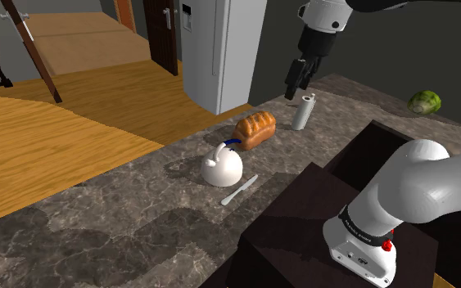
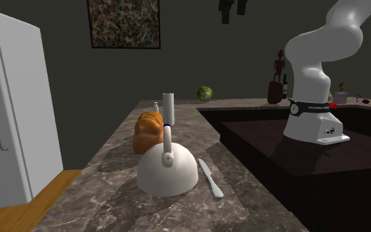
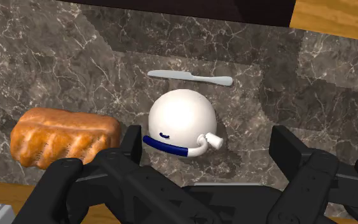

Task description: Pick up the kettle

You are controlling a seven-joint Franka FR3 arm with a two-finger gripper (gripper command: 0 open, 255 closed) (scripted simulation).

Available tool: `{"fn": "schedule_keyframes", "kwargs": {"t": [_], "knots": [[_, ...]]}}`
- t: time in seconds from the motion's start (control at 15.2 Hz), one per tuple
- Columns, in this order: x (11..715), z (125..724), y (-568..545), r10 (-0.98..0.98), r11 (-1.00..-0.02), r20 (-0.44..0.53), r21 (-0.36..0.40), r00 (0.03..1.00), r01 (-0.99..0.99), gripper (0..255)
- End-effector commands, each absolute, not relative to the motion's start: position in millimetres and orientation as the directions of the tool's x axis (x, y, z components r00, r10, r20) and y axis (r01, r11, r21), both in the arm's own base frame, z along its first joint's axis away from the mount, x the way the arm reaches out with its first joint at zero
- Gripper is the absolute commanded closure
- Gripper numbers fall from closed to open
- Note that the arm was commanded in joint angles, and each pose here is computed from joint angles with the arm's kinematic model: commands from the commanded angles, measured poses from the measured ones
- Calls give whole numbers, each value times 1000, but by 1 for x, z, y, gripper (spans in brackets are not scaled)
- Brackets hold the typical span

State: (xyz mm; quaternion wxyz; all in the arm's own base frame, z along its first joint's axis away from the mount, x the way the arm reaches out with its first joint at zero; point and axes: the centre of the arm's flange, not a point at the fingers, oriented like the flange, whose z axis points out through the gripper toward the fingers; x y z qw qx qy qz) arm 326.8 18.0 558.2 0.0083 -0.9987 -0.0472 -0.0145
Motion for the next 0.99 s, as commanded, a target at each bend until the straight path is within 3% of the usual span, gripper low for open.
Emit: {"fn": "schedule_keyframes", "kwargs": {"t": [0.0, 0.46, 0.92], "knots": [[327, 558, 18, 94, -995, 30, -15, 995, 94, 0], [373, 481, -1, 392, -918, 75, -36, 917, 396, 0], [424, 406, -1, 651, -751, 125, -42, 749, 659, 0]]}}
